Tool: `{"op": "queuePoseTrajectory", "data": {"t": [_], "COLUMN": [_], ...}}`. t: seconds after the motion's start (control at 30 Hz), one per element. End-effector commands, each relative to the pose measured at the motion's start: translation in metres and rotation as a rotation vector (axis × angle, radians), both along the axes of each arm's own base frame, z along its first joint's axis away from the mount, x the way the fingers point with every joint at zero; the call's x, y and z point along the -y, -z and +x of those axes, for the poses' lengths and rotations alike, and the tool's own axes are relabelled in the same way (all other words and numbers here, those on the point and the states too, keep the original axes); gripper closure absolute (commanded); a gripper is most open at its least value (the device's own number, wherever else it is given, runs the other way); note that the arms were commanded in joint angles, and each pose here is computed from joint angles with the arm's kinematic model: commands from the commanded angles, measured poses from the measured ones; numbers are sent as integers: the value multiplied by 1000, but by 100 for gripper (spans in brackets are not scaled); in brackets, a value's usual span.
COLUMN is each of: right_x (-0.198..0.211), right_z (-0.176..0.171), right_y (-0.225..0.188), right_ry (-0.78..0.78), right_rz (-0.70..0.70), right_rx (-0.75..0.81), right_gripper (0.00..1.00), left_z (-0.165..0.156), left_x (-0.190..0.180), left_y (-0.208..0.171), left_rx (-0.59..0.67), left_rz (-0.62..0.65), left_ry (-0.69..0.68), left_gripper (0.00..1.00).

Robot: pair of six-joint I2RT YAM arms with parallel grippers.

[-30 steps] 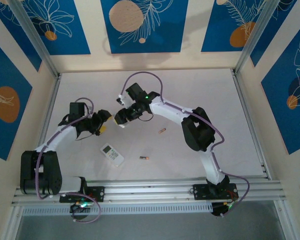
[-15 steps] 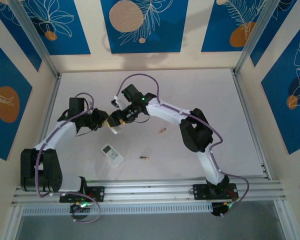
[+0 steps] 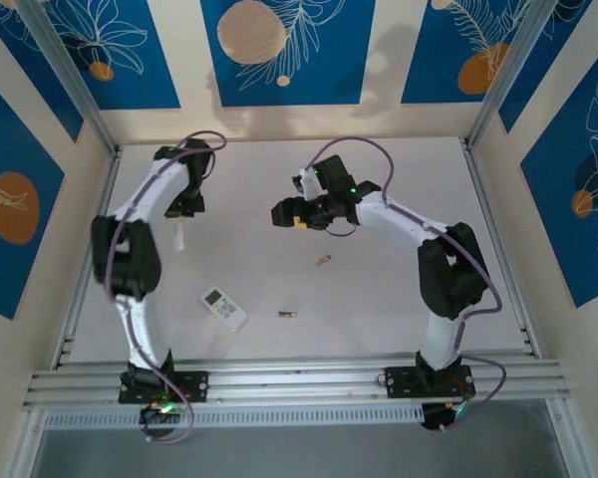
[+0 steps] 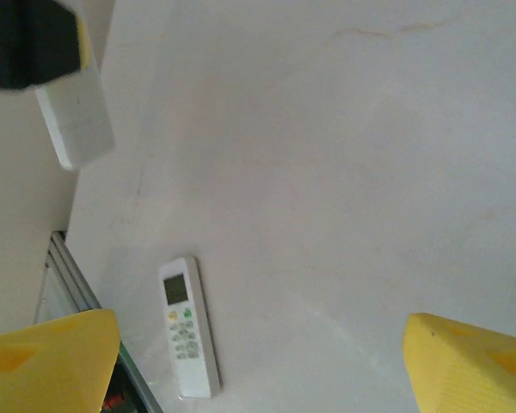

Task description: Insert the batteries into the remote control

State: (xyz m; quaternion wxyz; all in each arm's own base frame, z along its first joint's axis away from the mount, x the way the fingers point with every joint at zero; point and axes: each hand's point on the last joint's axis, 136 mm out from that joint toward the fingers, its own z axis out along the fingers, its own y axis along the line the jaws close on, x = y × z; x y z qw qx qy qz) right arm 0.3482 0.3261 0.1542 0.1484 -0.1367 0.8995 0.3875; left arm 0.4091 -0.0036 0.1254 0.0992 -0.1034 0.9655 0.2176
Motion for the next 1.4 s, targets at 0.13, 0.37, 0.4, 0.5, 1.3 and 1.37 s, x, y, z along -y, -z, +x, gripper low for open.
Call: {"op": "queuePoseTrajectory", "data": {"t": [0.13, 0.37, 0.4, 0.5, 1.3, 1.37], "right_x": [23, 34, 35, 40, -119, -122], "right_z": [-20, -36, -39, -45, -161, -169], "right_y": [-5, -20, -21, -22, 95, 104], "right_ry": [2, 13, 15, 27, -471, -493], "right_rz": [-72, -55, -53, -65, -621, -638], "right_rx": [26, 45, 43, 45, 266, 240], "right_gripper": [13, 13, 13, 13, 5, 4], "left_z": [38, 83, 87, 96, -86, -96], "left_x": [-2, 25, 31, 50, 8, 5], "left_y": [10, 52, 55, 56, -88, -78], "left_rx": [-153, -110, -95, -39, 571, 570], "left_rz": [310, 225, 197, 82, -880, -900], "left_ry": [109, 112, 116, 118, -192, -226], "left_gripper": [88, 80, 76, 70, 9, 9]}}
